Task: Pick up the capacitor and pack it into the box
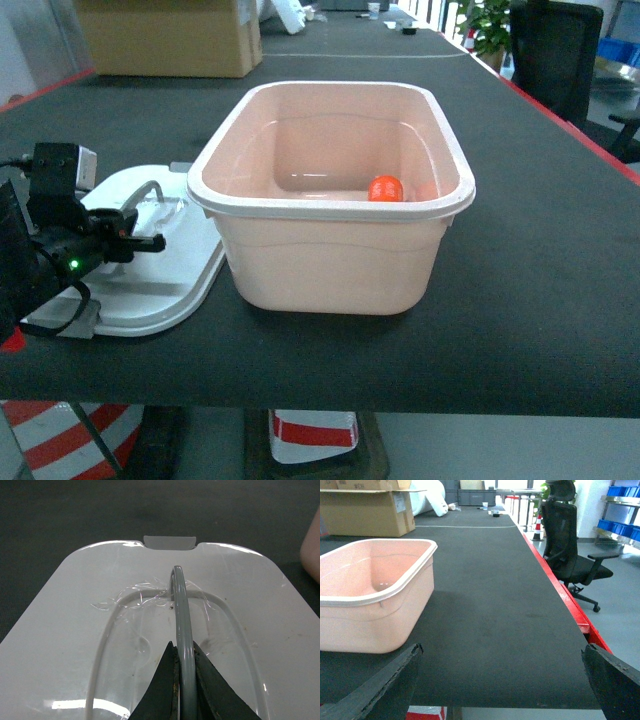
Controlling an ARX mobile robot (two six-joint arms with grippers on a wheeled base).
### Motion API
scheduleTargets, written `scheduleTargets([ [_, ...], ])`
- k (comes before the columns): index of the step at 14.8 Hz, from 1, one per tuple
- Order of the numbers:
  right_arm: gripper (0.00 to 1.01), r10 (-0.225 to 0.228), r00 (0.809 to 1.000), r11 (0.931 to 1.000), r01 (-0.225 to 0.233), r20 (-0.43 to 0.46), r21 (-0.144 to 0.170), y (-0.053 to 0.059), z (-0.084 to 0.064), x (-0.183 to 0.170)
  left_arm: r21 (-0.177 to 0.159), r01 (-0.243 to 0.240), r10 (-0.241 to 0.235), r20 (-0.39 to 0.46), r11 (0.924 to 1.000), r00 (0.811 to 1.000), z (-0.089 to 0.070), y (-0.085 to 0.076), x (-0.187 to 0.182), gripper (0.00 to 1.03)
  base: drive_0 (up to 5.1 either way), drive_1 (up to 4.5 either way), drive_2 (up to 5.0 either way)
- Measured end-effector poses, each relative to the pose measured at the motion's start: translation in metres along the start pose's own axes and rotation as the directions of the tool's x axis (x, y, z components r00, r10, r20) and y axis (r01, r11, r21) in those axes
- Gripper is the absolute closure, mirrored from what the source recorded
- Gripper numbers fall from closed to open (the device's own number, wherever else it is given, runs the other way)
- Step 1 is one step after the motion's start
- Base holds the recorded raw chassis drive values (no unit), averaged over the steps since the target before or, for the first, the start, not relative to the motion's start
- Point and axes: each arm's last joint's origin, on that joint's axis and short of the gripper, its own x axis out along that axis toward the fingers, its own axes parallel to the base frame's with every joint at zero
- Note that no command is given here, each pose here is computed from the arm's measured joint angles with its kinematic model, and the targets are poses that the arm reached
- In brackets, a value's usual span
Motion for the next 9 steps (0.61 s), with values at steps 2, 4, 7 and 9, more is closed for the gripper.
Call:
scheduleTargets([
  [2,0.03,0.000,1.000,1.0000,0.000,0.000,0.000,0.000,0.000,0.000,-0.010,-0.066,0.066,-0.027,0.9978,0.997,0.022,0.006,-0.011,1.01,0.0,0.00,0.0],
  [4,0.03,0.000,1.000,1.0000,0.000,0.000,0.000,0.000,0.000,0.000,-0.007,-0.129,0.129,0.052,0.9917,0.990,0.075,0.029,-0.028,1.01,0.0,0.00,0.0],
  [7,0.03,0.000,1.000,1.0000,0.000,0.000,0.000,0.000,0.000,0.000,-0.004,-0.226,0.222,0.197,0.9741,0.955,0.159,0.045,-0.064,1.01,0.0,0.00,0.0],
  [9,0.03,0.000,1.000,1.0000,0.000,0.000,0.000,0.000,0.000,0.000,-0.007,-0.198,0.195,0.221,0.9801,0.956,0.196,0.012,-0.082,1.01,0.0,0.00,0.0],
])
